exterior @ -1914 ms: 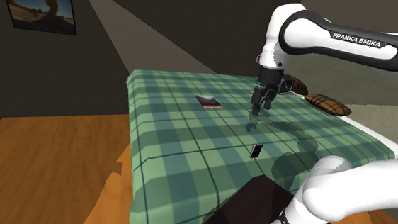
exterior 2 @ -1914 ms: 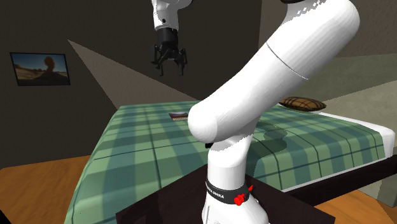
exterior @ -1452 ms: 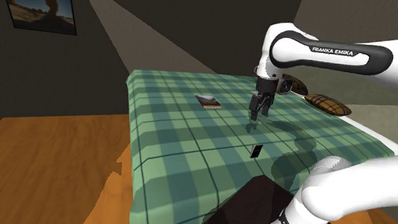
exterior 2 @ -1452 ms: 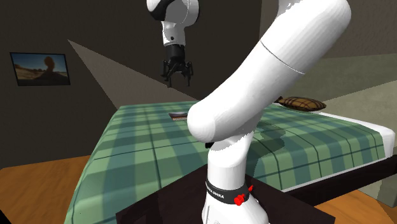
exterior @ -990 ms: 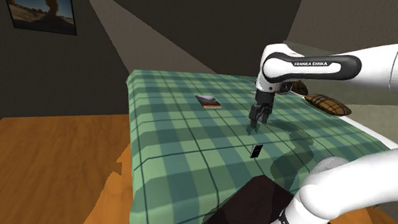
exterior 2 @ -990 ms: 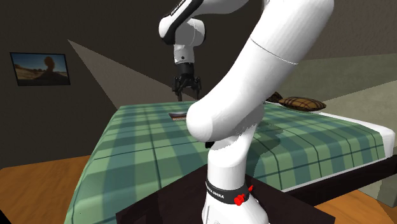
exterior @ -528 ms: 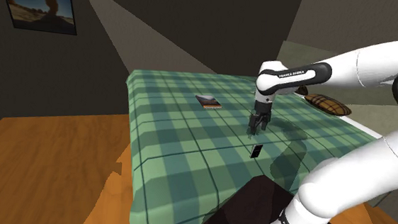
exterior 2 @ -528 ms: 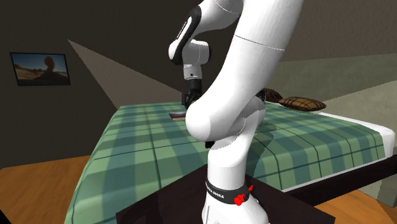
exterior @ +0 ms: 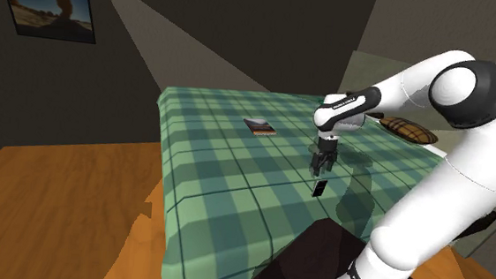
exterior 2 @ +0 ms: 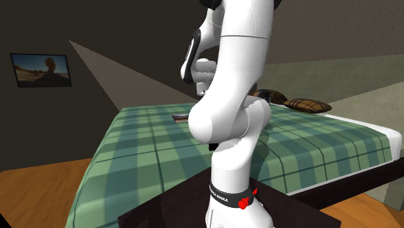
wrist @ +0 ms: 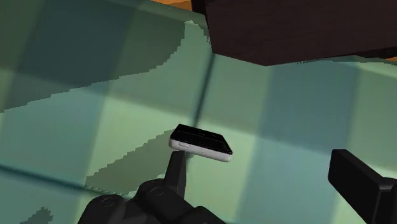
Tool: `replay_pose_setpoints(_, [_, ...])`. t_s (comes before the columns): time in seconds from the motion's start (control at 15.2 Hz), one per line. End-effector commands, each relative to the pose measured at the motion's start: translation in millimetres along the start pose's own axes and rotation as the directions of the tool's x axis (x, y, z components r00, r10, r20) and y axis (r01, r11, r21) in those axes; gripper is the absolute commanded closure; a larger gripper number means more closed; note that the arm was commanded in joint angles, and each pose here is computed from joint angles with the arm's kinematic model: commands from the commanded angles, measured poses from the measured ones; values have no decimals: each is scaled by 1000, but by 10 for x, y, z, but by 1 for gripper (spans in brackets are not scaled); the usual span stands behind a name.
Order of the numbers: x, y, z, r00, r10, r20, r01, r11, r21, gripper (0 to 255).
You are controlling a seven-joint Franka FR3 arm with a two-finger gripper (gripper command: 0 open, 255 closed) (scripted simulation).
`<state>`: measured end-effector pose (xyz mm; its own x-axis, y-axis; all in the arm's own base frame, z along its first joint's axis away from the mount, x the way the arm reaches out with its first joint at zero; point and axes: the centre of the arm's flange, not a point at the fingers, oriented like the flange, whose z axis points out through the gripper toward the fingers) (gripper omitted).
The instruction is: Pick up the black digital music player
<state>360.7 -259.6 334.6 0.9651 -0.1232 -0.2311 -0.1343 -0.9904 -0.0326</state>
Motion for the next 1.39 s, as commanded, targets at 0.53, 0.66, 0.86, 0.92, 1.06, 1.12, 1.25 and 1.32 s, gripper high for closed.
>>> replay_pose_setpoints(0.53, [213,361,633,1000,19,15,-19,1000,5,0])
replay_pose_setpoints(0.66, [232,364,714,1000,19,15,-19,1000,5,0])
replay_pose_setpoints(0.86, [239,372,708,1000,19,15,-19,1000,5,255])
replay_pose_setpoints(0.92, [239,371,708,1000,19,15,-19,1000,5,255])
replay_pose_setpoints(1.06, [240,370,708,1000,19,15,-19,1000,5,255])
replay_pose_setpoints(1.12, [239,370,708,1000,19,15,-19,1000,5,255])
replay_pose_setpoints(1.25, [240,370,708,1000,19,15,-19,1000,5,255])
replay_pose_setpoints(1.32, [240,370,710,1000,19,15,-19,1000,5,255])
